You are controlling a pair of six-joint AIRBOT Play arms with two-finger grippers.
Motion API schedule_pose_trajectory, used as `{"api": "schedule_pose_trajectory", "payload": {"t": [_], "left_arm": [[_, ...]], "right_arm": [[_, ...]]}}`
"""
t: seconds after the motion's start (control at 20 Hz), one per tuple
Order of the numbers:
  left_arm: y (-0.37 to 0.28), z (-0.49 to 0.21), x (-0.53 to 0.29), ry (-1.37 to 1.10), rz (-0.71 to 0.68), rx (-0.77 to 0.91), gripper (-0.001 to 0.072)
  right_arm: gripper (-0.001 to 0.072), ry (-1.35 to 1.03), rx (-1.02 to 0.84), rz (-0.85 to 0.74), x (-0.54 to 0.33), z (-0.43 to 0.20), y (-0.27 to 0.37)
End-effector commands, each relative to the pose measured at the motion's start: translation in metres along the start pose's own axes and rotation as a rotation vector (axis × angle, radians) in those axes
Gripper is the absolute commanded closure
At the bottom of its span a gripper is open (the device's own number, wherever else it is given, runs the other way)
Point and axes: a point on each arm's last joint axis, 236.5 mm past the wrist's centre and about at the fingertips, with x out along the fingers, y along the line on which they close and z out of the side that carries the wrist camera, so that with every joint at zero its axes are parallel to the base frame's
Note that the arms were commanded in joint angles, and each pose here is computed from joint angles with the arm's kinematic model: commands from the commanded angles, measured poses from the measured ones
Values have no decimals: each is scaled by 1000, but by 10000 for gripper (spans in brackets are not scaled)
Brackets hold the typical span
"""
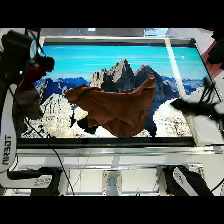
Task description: Fold the shirts.
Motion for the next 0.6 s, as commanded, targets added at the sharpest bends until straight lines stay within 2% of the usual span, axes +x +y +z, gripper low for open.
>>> {"api": "schedule_pose_trajectory", "payload": {"t": [0.0,0.1,0.2,0.55], "left_arm": [[-8,-34,11,63,-29,16,2],[-13,-44,18,91,-36,25,3],[-22,-45,18,95,-73,16,2],[-55,-36,14,59,-209,-18,3]], "right_arm": [[277,189,255,270,27,-103,44],[247,275,285,288,44,-144,50],[144,292,346,286,61,-166,57],[144,181,379,203,105,-180,70]]}}
